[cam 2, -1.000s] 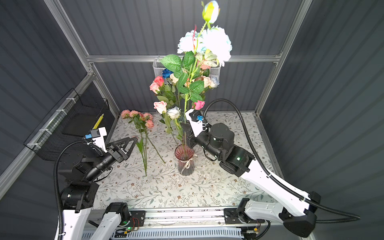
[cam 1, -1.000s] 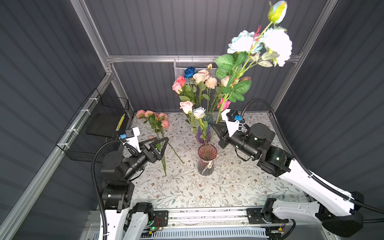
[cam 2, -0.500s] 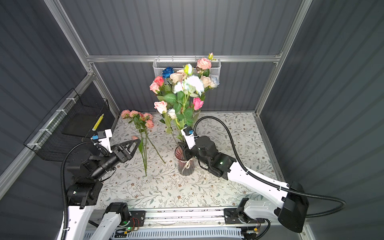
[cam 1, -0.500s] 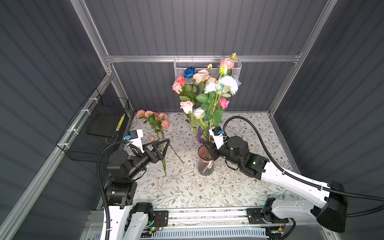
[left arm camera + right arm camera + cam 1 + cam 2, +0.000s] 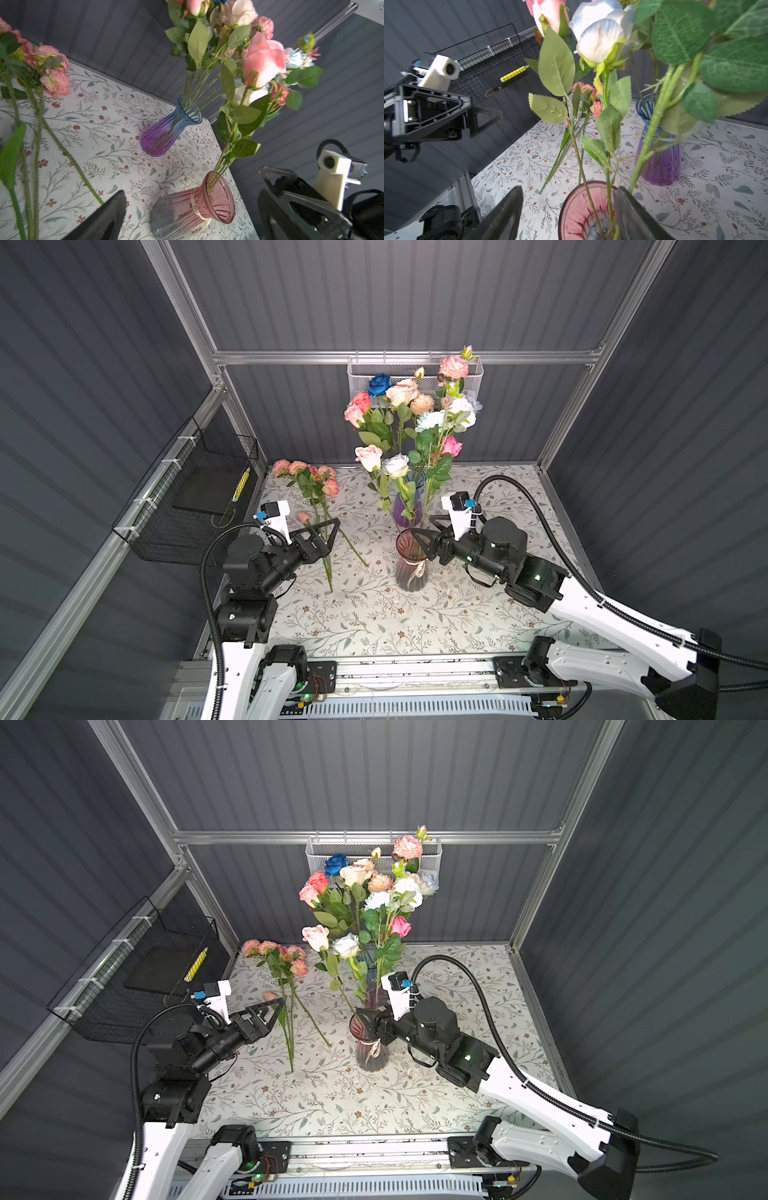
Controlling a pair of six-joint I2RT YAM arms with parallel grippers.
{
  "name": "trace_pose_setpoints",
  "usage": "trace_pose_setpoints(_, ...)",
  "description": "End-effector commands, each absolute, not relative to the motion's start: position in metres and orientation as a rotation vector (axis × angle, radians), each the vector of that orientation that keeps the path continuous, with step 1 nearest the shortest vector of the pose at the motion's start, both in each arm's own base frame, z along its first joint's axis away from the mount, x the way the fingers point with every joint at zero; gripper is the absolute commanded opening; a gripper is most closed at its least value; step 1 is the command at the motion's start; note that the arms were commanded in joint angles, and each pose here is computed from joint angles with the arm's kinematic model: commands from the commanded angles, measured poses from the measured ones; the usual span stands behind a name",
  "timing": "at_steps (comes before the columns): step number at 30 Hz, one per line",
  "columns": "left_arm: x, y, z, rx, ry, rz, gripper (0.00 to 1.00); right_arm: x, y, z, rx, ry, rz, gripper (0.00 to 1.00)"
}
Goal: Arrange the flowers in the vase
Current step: 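Lower the white flower into the red-pink vase with the right gripper while left withdraws, then open the right gripper and withdraw it while the left gripper returns to the flowers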
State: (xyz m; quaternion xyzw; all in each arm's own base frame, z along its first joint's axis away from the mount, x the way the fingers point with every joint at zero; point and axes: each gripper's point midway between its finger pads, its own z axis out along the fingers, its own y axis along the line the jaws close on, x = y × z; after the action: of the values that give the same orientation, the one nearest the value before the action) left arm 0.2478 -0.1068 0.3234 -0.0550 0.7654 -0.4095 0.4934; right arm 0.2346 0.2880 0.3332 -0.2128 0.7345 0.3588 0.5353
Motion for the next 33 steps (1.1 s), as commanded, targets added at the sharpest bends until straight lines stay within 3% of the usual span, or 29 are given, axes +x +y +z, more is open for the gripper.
trace_pose_setpoints(1, 0.256, -0.1, 0.296, -0.197, 1.937, -0.941, 1.0, 0.222, 0.28, 0.328, -0.492, 1.784, 0.908, 0.73)
trace_pose_setpoints(5, 0.272, -0.086, 0.253, -0.324, 2.078, -0.823, 0.91, 0.211, 0.266, 0.335, -0.473, 1.762, 0.935, 0.72)
trace_pose_setpoints(9, 0.291, -0.072, 0.189, -0.46, 2.27, -0.69, 0.66, 0.203, 0.256, 0.337, -0.459, 1.748, 0.947, 0.7)
trace_pose_setpoints(11, 0.298, -0.067, 0.159, -0.517, 2.341, -0.637, 0.6, 0.201, 0.252, 0.337, -0.451, 1.746, 0.945, 0.7)
trace_pose_setpoints(18, 0.338, -0.058, 0.101, -0.55, 2.433, -0.507, 0.53, 0.196, 0.245, 0.335, -0.457, 1.745, 0.94, 0.69)
trace_pose_setpoints(33, 0.43, -0.041, 0.07, -0.444, 2.621, -0.052, 0.44, 0.19, 0.235, 0.331, -0.46, 1.736, 0.921, 0.68)
